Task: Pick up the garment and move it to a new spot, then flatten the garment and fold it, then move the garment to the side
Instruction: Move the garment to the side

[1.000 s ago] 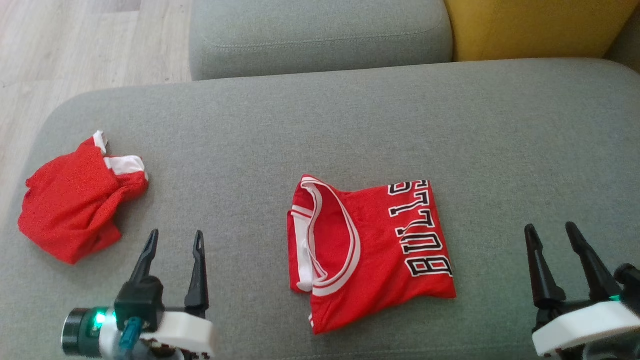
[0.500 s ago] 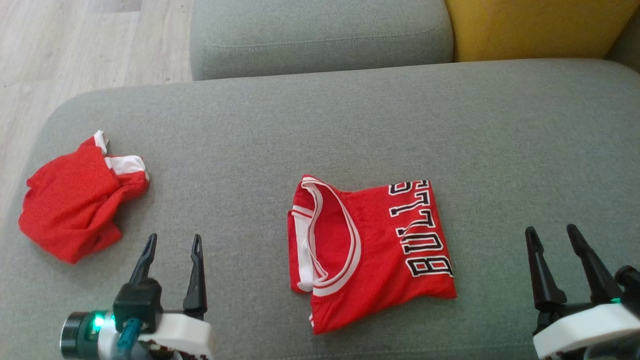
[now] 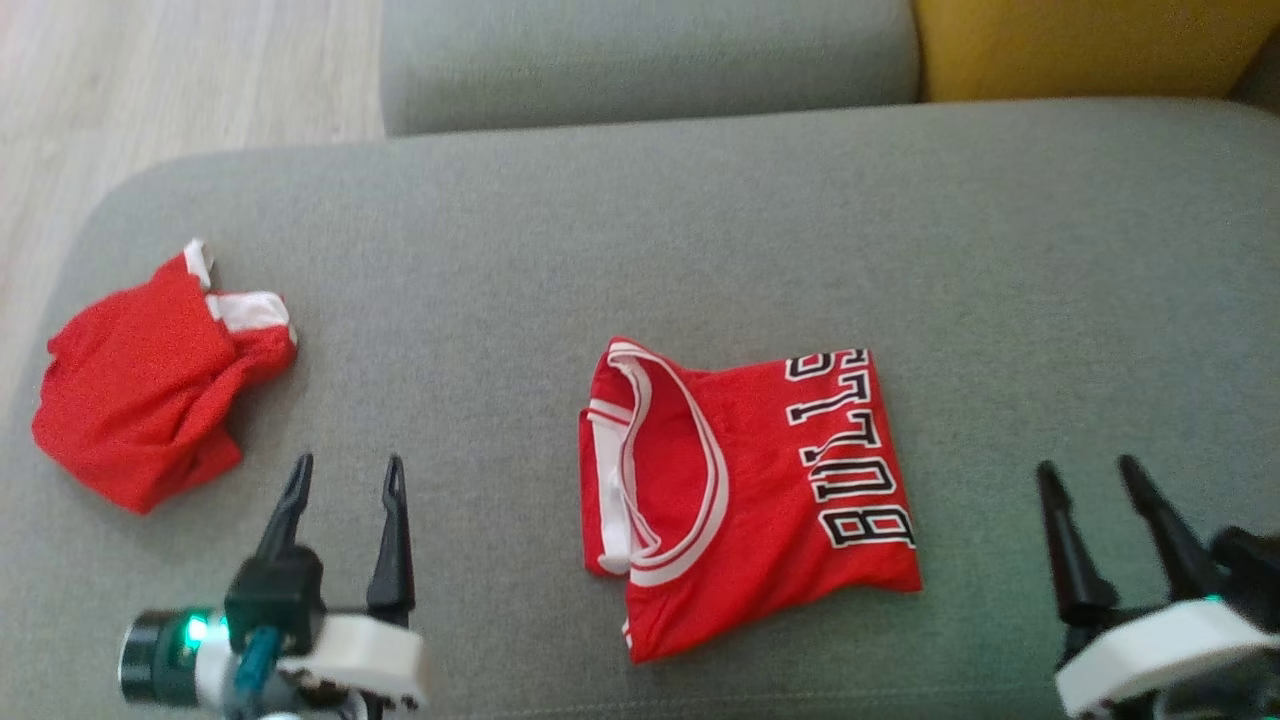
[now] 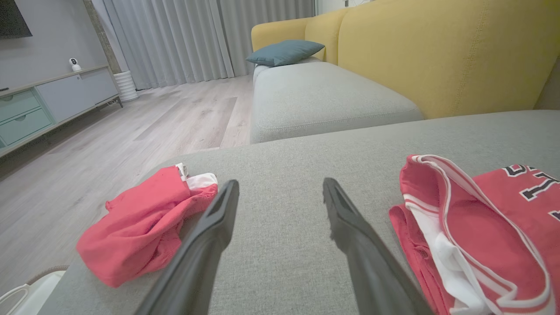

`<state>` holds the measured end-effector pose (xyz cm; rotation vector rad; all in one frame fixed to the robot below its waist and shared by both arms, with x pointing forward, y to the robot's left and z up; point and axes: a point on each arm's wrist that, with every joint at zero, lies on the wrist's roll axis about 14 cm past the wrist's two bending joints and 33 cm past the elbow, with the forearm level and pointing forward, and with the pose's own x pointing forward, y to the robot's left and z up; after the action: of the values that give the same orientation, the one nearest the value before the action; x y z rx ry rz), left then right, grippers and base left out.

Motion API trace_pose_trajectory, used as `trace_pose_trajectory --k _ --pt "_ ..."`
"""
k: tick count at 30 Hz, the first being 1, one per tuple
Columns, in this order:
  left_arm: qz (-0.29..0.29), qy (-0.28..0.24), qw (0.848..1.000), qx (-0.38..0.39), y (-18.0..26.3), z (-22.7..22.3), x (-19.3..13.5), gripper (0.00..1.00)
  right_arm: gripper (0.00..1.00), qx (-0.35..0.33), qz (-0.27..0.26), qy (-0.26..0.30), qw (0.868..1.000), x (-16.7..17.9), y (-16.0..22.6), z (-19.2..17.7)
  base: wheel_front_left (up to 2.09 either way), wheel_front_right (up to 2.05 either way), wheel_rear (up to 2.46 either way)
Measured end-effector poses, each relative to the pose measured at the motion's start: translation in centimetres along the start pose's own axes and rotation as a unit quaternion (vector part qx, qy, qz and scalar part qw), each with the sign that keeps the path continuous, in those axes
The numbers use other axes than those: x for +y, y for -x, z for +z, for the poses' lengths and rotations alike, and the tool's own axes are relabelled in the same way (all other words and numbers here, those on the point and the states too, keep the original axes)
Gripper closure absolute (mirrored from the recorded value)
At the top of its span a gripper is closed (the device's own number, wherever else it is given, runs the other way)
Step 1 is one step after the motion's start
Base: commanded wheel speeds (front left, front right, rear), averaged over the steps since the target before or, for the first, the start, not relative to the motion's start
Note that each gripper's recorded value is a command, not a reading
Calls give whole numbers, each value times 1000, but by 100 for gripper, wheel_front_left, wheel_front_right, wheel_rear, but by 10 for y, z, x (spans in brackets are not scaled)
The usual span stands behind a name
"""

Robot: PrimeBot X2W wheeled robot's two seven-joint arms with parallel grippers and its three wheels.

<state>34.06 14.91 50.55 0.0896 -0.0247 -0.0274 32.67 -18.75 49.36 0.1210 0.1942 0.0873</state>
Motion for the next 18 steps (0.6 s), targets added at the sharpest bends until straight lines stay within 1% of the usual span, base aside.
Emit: trace_pose_trajectory --k 4,6,10,13,17,18 --pt "4 -1 1000 -12 -16 6 3 0 0 48 24 5 999 10 -21 -23 0 0 0" --pt "3 -3 1000 -25 -25 10 3 0 0 73 37 7 997 14 -35 -36 0 0 0" --pt "10 -4 1000 -24 -35 7 8 0 0 120 63 -2 991 28 -62 -65 0 0 0" --pt "18 -2 1000 -18 -39 1 12 0 0 164 77 5 983 35 -77 -89 0 0 0" --pt "30 -3 999 -20 -43 0 17 0 0 228 85 14 970 39 -87 -123 0 0 0" --pt "33 -4 999 -20 -43 0 19 0 3 237 91 14 967 42 -89 -127 0 0 0"
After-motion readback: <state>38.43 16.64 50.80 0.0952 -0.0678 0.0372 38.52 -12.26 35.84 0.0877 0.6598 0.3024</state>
